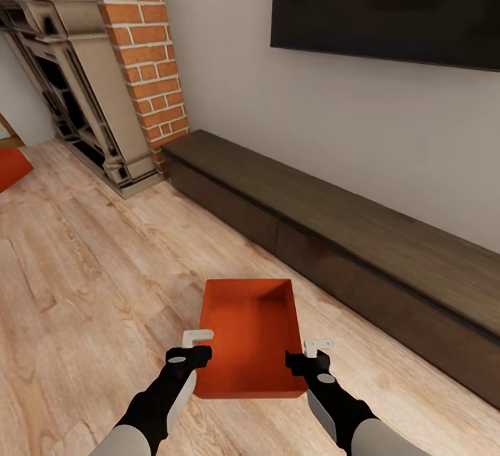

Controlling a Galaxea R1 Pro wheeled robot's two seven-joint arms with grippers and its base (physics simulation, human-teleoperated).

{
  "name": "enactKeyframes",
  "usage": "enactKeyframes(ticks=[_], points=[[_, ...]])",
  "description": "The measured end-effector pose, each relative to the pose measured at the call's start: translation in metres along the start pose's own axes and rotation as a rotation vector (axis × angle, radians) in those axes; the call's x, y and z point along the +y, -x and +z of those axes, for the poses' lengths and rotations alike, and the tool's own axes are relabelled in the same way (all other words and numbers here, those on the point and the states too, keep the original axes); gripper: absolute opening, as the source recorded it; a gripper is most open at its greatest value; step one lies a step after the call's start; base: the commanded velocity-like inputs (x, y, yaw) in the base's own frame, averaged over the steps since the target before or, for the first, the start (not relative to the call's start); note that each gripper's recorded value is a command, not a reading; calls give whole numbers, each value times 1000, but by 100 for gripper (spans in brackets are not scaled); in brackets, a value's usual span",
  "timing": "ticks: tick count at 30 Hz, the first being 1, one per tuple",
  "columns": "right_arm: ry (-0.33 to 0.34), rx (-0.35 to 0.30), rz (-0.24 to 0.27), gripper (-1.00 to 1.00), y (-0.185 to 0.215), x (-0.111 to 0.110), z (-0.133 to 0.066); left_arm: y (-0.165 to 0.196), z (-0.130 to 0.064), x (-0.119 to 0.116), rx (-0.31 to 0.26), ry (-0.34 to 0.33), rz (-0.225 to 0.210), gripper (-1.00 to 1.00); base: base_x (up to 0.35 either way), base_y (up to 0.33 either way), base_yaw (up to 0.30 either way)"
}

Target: Move the two storage containers from the living room to the garage. In the garage, place one container on the floor and stack the other container on top of it (either order is fine).

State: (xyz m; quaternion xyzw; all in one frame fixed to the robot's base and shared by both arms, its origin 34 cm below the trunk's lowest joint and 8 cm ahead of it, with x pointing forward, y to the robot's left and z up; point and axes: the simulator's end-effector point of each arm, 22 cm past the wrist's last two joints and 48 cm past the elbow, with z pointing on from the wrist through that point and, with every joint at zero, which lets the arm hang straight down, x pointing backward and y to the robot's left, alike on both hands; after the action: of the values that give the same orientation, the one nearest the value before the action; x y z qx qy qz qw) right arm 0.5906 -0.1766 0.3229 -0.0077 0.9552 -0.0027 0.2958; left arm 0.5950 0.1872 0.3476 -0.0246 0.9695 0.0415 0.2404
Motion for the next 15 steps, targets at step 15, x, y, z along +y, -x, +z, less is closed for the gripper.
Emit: enactKeyframes(ticks=[15], points=[[3, -4, -18, 100, -23, 0, 23, -19, 25, -1, -4, 0, -2, 100, 0, 0, 0]])
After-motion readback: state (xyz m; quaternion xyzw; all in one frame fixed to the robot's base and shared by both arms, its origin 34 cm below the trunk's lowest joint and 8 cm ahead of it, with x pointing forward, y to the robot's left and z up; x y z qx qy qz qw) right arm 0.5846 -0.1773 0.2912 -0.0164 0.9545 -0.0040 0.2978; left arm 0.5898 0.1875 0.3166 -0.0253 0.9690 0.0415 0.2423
